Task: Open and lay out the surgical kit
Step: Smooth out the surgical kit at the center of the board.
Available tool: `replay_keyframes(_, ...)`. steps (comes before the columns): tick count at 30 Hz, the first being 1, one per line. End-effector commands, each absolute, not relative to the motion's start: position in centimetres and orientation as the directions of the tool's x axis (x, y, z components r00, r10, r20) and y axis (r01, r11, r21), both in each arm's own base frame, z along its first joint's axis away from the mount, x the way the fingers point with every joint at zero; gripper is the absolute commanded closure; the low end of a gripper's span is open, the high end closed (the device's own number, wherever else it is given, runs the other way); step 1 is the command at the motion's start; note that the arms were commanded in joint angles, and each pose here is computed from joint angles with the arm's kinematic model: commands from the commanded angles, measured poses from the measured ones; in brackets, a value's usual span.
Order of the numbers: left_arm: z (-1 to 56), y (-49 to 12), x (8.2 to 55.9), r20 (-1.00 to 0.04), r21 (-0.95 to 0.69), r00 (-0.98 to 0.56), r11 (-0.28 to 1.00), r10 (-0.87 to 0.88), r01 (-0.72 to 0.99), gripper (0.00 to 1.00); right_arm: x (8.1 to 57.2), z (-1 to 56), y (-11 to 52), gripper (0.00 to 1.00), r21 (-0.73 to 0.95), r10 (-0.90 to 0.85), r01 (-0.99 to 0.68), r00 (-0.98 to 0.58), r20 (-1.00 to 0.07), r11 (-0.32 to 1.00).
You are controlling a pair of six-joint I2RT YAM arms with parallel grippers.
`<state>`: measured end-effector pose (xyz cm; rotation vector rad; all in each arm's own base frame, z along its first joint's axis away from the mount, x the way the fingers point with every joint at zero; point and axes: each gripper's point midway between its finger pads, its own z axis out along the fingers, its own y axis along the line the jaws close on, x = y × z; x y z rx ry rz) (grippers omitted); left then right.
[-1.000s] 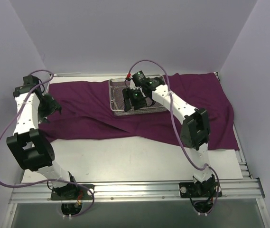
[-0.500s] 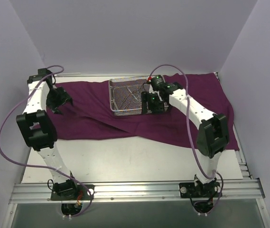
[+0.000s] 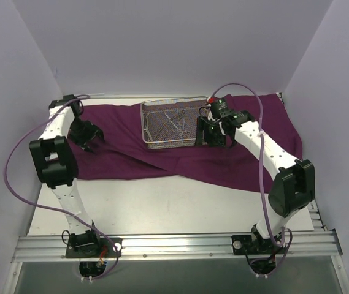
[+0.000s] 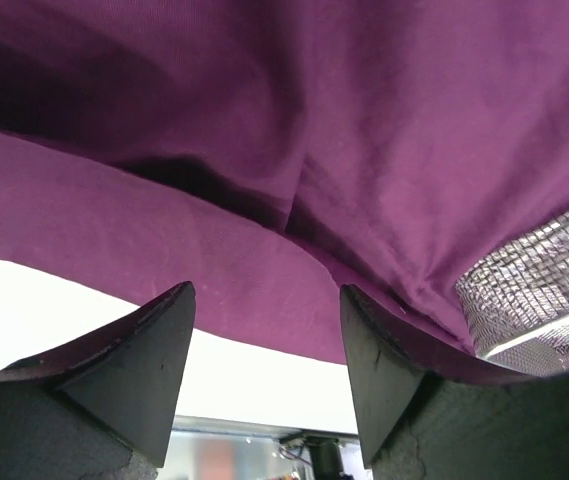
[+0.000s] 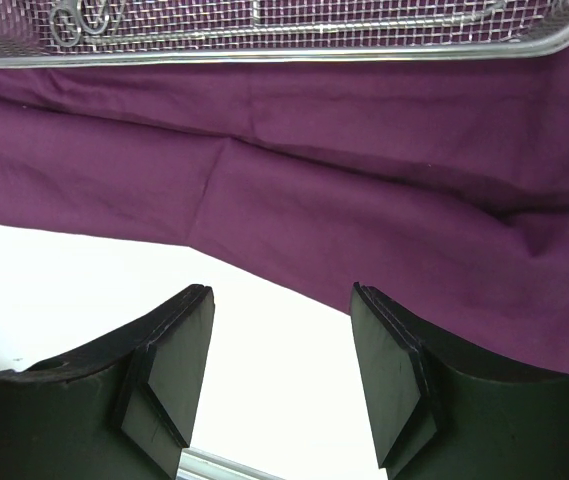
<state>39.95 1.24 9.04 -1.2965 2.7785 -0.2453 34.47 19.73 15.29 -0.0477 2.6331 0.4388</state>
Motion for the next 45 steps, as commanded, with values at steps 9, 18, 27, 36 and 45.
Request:
replay_keyframes(9,6.0,-0.9,41.3,0.106,-0.166,-0.611,0.592,-0.784,-0.789,0.46,33.6,17.2,18.0,0.43,0.282,0.101,-0.05,-0.862,-0.497,0.958)
replay_keyframes(18,6.5,-2.1,39.3,0.118,-0.237,-0.699,0.664,-0.705,-0.709,0.98,33.6,17.3,17.6,0.44,0.272,0.119,-0.026,-0.857,-0.502,0.962)
replay_keyframes(27,10.3,-3.0,30.8,0.041,-0.251,-0.76,0.73,-0.648,-0.636,0.98,33.9,13.4,18.9,0.44,0.248,0.04,-0.06,-0.925,-0.378,0.967)
replay_keyframes(36,10.0,-5.3,18.0,0.068,-0.196,-0.681,0.66,-0.729,-0.725,0.98,31.6,12.8,20.3,0.44,0.252,-0.044,-0.134,-0.942,-0.333,0.958)
replay_keyframes(45,12.1,-6.6,11.0,0.038,-0.283,-0.607,0.574,-0.794,-0.768,0.82,30.0,13.1,21.1,0.44,0.301,-0.099,-0.211,-0.932,-0.348,0.93)
